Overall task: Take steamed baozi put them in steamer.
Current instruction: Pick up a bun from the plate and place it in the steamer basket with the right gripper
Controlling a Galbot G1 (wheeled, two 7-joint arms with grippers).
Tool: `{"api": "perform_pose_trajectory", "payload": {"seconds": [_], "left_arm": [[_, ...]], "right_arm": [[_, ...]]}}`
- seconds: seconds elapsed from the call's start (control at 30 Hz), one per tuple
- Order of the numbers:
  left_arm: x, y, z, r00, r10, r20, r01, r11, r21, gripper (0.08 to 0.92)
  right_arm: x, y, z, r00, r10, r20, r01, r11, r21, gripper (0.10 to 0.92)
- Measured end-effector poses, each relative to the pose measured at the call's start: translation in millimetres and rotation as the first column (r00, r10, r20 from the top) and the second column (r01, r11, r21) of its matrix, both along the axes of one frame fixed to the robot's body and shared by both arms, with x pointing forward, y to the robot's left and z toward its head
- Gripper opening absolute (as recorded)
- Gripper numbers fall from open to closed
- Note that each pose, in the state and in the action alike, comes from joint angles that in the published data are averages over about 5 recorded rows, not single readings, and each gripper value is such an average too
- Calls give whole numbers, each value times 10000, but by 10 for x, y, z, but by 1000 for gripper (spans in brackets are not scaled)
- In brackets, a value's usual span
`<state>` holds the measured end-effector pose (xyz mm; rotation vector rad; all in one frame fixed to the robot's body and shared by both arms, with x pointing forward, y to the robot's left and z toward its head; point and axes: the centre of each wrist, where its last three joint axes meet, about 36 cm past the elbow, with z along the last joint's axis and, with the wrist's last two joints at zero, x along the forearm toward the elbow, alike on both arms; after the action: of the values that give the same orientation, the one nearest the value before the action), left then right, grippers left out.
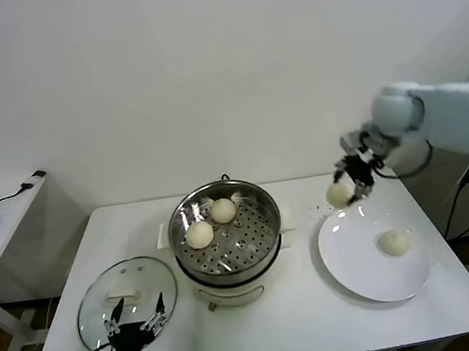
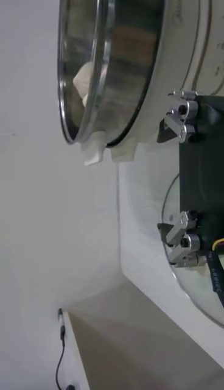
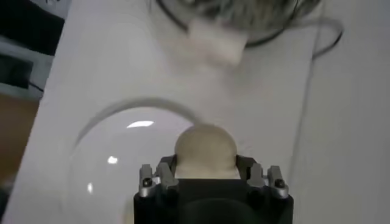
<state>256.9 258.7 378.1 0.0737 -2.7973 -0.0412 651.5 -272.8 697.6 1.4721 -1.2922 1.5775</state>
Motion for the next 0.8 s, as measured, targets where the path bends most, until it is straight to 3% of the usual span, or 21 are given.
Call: {"api": "perform_pose_trajectory", "payload": {"seconds": [0.13,0.3,0.57,0.8], "left_arm": [[3,3,9,10000,-6,16,6,10000,-5,823],[-3,12,16,10000,14,11,-14,10000,4,823],[-3,30,25,10000,59,16,-59,10000,1,823],[0,44,7,10000,77,-12,-77,10000,49,823]], "right_arm": [[-30,730,454,9726,2292,401,-2291,9734,-73,653],[-181,1579,592,8657,4992,373,-4963,8656,-655,653],[-369,2450,142,6468,7612,-472,-7587,6359,-1418,653],[-415,2770,-408,5269,8440,-999,-8461,5098,-1554,653]]}}
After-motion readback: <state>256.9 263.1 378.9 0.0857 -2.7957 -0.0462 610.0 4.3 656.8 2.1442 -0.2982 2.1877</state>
